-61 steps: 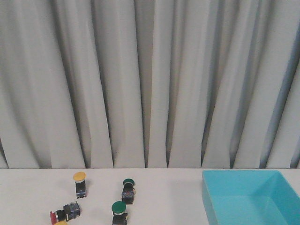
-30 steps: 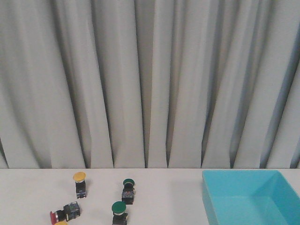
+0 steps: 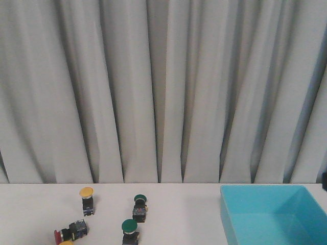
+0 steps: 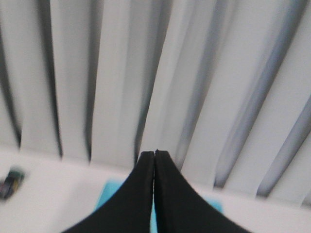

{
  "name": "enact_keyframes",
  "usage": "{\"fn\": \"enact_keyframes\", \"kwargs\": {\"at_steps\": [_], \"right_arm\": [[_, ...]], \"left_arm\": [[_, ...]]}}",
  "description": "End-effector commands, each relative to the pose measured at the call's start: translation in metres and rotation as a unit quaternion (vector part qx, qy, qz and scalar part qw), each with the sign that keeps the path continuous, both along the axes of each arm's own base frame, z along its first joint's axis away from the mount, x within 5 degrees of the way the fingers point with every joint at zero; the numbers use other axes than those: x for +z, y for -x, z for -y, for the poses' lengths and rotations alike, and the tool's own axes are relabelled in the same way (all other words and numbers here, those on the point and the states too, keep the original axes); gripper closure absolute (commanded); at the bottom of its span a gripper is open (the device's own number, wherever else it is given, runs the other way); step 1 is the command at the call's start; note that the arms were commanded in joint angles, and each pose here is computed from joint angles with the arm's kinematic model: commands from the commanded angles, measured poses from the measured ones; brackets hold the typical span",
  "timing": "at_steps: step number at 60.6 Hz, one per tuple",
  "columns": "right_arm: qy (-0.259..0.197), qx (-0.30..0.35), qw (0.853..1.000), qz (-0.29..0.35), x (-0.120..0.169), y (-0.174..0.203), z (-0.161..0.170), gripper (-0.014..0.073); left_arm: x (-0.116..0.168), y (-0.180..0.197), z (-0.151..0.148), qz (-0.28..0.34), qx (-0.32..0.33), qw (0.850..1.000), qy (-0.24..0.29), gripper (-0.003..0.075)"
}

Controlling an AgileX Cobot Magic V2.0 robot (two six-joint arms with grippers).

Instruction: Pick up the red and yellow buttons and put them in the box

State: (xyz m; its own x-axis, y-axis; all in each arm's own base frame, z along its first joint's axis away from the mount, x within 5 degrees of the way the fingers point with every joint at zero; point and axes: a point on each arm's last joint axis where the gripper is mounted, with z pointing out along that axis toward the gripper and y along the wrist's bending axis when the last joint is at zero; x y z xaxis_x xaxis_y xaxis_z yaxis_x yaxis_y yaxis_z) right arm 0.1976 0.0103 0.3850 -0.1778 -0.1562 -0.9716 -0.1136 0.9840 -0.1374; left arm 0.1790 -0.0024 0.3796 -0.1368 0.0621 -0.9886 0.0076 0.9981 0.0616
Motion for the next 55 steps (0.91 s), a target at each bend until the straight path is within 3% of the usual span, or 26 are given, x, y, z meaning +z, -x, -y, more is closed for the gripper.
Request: {"fn": "enact_keyframes", "kwargs": {"at_steps": [1,10,17,28,34,39,46,55], "right_arm": [[-0.013,0.000,1.000,-0.005,0.003,-0.007,0.000,0.0600],[-0.039,-0.007,0.999,-0.014,0.002,-0.011,0.000,0.0583],[-0.039,-0.005,0.999,-0.014,0.007,-0.014,-0.001,0.0494],[-0.030,0.002,0.999,-0.045,0.006,-0.018,-0.002,0.0155],[-0.034,0.006,0.997,-0.063,0.003,-0.017,-0.003,-0.0003],[-0.039,0.007,0.997,-0.066,0.002,-0.017,-0.003,-0.0067],[-0.048,0.008,0.997,-0.066,0.003,-0.017,-0.004,-0.0069],[-0.036,0.005,0.998,-0.056,0.004,-0.017,-0.003,-0.0048]], "left_arm": [[0.007,-0.008,0.002,0.005,-0.002,1.000,0.029,0.0726],[0.005,-0.014,0.002,-0.003,-0.002,1.000,0.020,0.0691],[0.020,-0.015,0.002,0.008,-0.002,1.000,0.007,0.0566],[0.048,-0.020,0.002,0.007,0.000,0.999,0.040,0.0224],[0.050,-0.029,0.003,-0.026,0.001,0.998,0.056,0.0099],[0.045,-0.041,0.008,-0.065,-0.005,0.996,0.054,0.0081],[0.034,-0.059,0.025,-0.129,-0.039,0.990,0.044,0.0111],[0.017,-0.081,0.065,-0.235,-0.123,0.964,0.009,0.0165]]}}
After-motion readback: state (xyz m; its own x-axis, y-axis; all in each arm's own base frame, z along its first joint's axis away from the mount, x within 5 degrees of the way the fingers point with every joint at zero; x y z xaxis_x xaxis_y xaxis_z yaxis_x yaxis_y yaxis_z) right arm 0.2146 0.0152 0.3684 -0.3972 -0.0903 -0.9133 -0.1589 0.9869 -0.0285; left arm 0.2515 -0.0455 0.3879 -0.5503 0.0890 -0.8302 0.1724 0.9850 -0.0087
